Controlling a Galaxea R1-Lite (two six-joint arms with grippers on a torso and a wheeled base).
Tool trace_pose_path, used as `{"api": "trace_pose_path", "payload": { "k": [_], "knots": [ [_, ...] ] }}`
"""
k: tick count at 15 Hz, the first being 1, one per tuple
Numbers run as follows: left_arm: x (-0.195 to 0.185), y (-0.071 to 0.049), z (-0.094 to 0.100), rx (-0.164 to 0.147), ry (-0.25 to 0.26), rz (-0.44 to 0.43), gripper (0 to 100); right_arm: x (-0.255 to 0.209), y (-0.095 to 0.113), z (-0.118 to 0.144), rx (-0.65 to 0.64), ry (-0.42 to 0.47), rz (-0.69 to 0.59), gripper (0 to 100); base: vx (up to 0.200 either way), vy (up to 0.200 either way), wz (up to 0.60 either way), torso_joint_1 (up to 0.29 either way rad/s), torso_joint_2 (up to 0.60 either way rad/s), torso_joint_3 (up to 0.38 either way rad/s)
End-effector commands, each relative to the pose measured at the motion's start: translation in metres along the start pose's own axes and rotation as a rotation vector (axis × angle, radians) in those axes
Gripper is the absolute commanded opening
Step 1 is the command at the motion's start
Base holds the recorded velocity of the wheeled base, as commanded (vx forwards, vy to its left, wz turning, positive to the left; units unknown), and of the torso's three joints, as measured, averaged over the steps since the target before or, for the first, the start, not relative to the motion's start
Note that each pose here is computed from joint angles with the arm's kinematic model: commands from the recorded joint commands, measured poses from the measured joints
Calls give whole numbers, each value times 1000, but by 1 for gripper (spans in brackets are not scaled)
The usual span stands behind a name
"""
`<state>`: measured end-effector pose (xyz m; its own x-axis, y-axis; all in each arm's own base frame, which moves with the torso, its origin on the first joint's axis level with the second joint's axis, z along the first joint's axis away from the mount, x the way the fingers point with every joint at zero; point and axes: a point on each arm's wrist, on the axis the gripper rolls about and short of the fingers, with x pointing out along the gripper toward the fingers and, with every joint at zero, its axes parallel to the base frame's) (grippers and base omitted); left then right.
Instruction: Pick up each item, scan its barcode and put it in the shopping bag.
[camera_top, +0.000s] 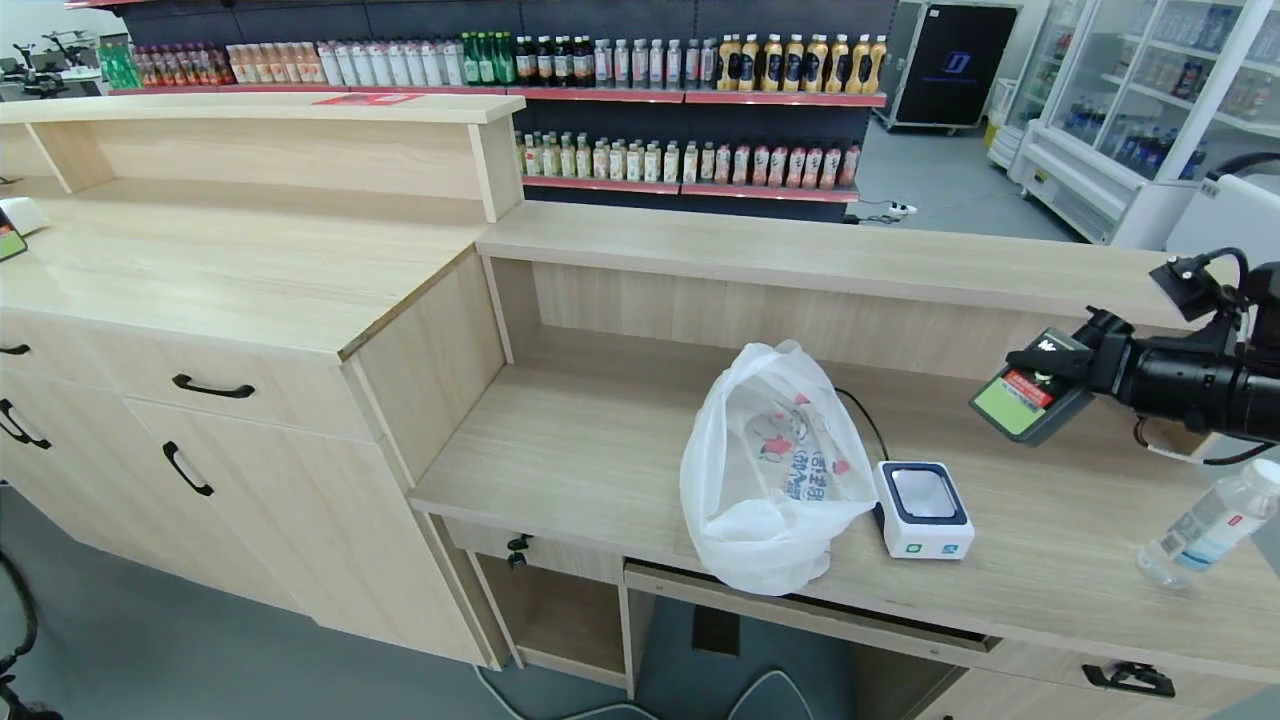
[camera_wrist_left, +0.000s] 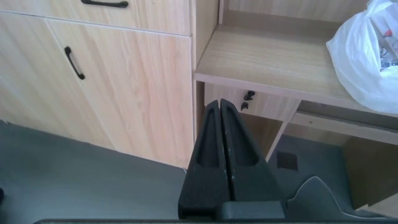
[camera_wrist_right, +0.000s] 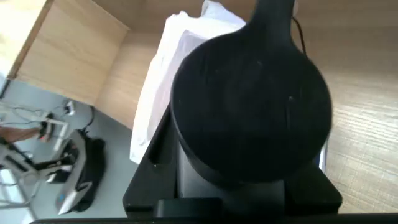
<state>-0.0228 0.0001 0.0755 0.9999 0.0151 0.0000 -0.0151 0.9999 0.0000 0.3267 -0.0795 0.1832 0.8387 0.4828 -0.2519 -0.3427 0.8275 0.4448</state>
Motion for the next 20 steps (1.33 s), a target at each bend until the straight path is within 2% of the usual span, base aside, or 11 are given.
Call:
{"api": "trace_pose_path", "payload": {
  "k": [1,5,8,10,20],
  "knots": [
    [0,0,0,0,0,0,0,9,-25,-11,48,42,22,0,0,0,0,0,0,0],
    [0,0,0,0,0,0,0,16,-45,-26,67,76,33,0,0,0,0,0,0,0],
    [0,0,0,0,0,0,0,27,-63,-48,-49,124,34,0,0,0,0,0,0,0],
    [0,0,0,0,0,0,0,30,-67,-57,-53,146,37,0,0,0,0,0,0,0],
    [0,0,0,0,0,0,0,56,-86,-62,-71,134,48,0,0,0,0,0,0,0]
  ]
}}
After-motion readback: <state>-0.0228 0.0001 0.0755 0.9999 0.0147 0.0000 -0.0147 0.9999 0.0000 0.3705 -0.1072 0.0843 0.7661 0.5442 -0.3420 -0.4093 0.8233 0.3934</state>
